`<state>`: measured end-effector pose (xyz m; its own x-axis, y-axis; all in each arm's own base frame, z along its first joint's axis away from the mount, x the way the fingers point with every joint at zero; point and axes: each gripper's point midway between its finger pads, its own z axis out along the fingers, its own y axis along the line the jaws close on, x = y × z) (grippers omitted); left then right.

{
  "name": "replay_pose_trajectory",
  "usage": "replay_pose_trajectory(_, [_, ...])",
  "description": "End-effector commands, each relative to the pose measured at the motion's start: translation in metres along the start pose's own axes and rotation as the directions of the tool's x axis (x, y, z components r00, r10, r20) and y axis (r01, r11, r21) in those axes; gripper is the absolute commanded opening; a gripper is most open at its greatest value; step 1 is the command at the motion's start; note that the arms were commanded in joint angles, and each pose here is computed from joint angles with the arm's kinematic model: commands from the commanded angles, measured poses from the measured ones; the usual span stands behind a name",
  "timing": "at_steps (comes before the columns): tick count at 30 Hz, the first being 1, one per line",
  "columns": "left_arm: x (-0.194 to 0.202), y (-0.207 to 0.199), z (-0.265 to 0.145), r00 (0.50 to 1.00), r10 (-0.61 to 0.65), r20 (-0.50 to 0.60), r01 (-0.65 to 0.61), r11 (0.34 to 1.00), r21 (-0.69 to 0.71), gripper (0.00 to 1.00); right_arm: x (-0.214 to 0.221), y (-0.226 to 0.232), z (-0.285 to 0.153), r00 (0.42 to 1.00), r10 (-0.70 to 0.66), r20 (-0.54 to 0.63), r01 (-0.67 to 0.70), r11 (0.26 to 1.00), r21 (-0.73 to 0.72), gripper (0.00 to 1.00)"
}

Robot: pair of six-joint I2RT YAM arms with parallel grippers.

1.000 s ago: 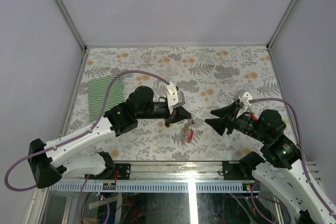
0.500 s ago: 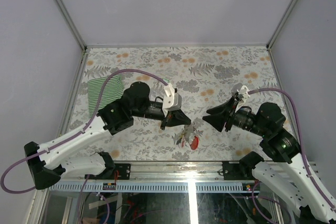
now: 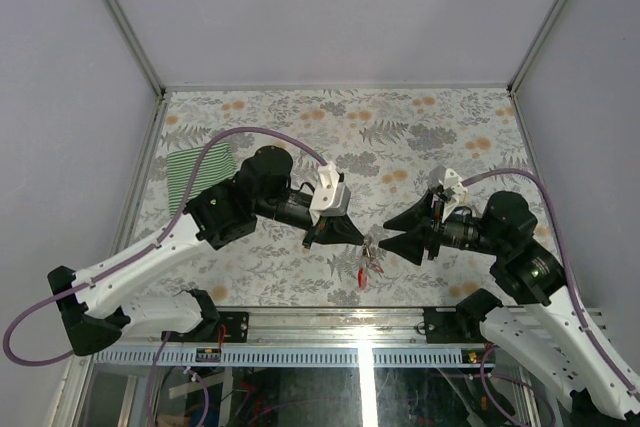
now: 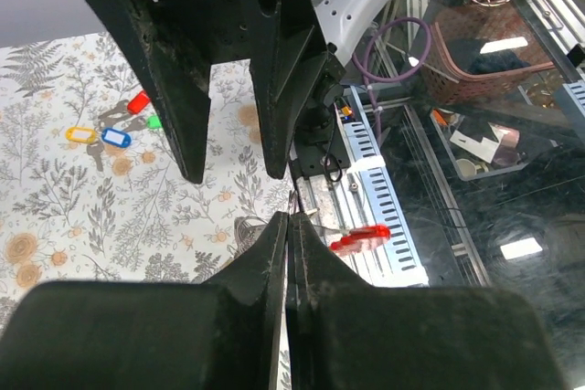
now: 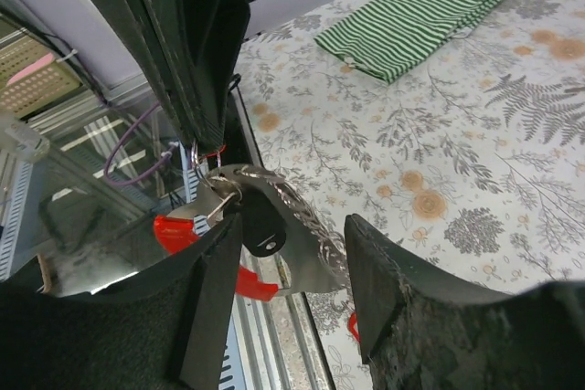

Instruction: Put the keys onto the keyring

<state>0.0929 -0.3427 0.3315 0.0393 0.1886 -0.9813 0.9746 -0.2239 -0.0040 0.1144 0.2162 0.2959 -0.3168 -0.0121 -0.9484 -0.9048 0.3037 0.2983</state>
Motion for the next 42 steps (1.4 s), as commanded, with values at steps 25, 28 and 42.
replay_pose_trajectory(25, [-0.034,-0.021,-0.003,0.996,0.051,0.074,-0.061,0.988,0.144,0.0,0.002,0.042,0.013,0.991,-0.13,0.038,0.134,0.905,-0.405,0.54])
replay_pose_trajectory(28, [-0.034,-0.021,-0.003,0.996,0.05,0.074,-0.06,0.988,0.144,0.0,0.002,0.045,0.013,0.993,-0.117,0.033,0.12,0.896,-0.428,0.44])
replay_pose_trajectory(42, [-0.036,-0.021,-0.004,0.995,0.055,0.078,-0.065,0.989,0.135,0.0,-0.007,0.048,0.011,0.99,-0.129,0.062,0.143,0.9,-0.412,0.0])
